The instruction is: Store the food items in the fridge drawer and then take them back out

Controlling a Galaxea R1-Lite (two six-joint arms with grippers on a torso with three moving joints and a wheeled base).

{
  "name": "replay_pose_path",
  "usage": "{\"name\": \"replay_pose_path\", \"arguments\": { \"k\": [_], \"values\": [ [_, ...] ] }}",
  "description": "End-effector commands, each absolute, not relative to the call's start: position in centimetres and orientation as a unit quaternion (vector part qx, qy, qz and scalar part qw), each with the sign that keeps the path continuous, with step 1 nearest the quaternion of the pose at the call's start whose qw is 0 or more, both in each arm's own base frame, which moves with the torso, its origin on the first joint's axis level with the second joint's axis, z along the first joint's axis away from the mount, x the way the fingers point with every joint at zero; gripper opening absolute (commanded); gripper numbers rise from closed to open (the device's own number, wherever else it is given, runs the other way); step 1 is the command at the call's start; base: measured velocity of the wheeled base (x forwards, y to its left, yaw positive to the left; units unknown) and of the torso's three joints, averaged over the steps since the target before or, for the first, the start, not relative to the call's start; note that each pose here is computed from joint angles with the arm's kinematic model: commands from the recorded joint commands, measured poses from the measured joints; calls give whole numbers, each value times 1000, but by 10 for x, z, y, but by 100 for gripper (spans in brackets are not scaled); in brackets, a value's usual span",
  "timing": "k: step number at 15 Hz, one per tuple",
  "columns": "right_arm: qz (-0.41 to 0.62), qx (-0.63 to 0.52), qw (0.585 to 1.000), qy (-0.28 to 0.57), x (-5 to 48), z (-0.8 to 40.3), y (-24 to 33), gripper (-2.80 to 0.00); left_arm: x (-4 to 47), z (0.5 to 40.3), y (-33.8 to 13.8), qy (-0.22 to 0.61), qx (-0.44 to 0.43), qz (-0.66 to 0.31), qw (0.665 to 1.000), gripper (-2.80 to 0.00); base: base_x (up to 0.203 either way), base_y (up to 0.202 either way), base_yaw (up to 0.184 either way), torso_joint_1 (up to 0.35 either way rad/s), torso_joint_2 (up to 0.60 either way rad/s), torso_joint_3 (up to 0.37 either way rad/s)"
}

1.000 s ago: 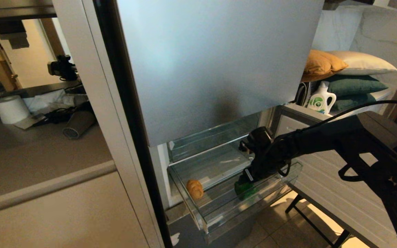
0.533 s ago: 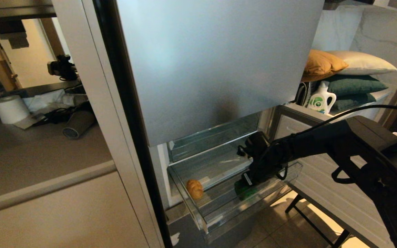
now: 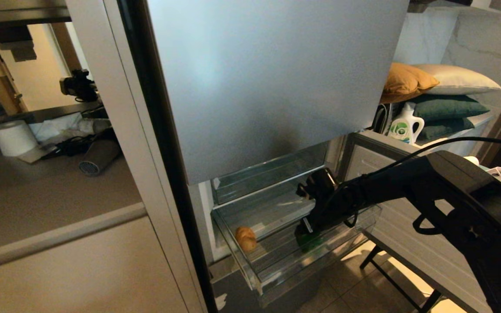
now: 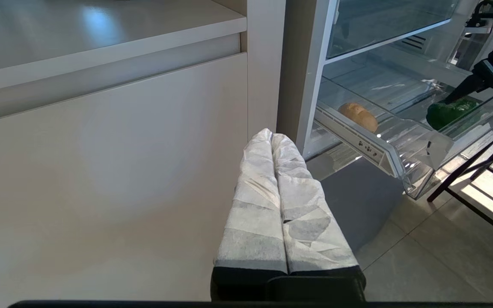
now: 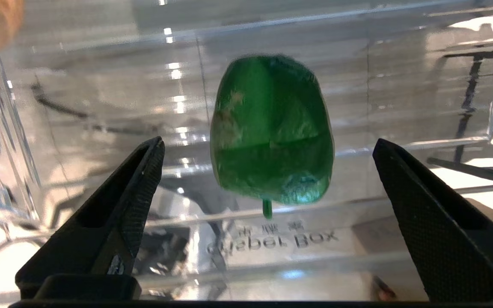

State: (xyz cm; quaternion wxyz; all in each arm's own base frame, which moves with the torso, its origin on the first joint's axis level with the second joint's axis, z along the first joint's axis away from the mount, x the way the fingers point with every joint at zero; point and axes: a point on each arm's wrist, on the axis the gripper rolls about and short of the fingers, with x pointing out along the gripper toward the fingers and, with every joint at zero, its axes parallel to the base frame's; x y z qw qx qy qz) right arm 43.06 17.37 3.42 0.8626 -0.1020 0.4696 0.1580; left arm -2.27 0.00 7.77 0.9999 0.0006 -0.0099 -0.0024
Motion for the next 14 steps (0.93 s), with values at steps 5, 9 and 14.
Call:
{"name": "replay_pose_path", "arguments": {
  "k": [5,9,14],
  "values": [
    [149,-96,859,481,427,26,174,0,-22,75,0,-5,0,-2,1000,-280,0,0,0,0,0,0],
    [134,-102,860,481,425,16,173,0,-22,75,0,-5,1,-2,1000,-280,0,0,0,0,0,0],
    [129,-104,870,465,424,4,174,0,-22,75,0,-5,0,-2,1000,-280,0,0,0,0,0,0]
  ]
}}
